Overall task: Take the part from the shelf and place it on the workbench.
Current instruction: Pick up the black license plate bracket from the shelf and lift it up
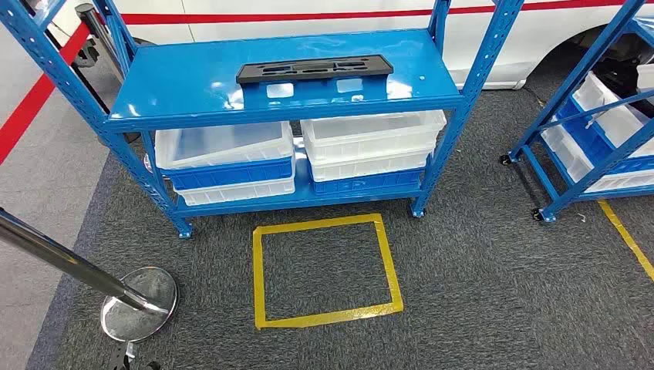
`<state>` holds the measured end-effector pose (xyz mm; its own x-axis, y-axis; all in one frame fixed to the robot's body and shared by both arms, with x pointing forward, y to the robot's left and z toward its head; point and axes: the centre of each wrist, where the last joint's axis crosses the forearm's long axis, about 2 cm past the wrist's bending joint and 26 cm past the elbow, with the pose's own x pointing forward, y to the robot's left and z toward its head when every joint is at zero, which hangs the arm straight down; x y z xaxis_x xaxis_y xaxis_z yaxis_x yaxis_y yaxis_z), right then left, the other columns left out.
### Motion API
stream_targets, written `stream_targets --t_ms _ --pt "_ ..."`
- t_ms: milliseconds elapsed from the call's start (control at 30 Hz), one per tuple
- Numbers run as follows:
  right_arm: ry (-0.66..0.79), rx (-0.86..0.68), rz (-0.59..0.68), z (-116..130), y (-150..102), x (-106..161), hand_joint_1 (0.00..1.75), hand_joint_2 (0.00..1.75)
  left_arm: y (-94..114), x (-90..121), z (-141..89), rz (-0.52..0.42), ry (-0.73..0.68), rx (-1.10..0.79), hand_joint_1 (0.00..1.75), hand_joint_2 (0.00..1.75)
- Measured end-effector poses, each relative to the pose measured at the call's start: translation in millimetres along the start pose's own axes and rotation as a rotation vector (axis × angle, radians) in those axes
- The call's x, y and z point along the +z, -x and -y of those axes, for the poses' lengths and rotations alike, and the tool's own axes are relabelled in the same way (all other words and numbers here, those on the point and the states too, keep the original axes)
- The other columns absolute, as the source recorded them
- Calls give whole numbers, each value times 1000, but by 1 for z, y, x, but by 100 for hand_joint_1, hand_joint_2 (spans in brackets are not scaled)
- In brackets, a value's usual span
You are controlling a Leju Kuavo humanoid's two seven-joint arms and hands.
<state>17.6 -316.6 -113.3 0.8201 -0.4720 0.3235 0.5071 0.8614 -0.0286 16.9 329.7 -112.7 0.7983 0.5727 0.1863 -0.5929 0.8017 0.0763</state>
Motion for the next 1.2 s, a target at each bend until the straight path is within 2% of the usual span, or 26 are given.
stream_targets --t_ms 167,267,467,600,833,1000,1200 --pt "-36 45 70 -4 3 1 0 0 0 0 -2 5 2 -74 0 0" --pt "-58 93 157 -3 2 1 0 0 0 0 -3 -25 -1 -110 0 0" --pt "-126 201 371 -5 -21 0 0 0 0 0 -4 -94 -7 -191 0 0" --pt "-173 267 512 -10 -53 1 0 0 0 0 -4 -111 -5 -229 0 0" --pt "-261 354 779 -22 -131 14 0 0 0 0 -3 -124 2 -287 0 0" --pt "-347 421 962 -37 -179 35 0 0 0 0 -2 -133 8 -325 0 0" --pt "-453 491 1152 -57 -225 68 0 0 1 0 0 -144 21 -374 0 0"
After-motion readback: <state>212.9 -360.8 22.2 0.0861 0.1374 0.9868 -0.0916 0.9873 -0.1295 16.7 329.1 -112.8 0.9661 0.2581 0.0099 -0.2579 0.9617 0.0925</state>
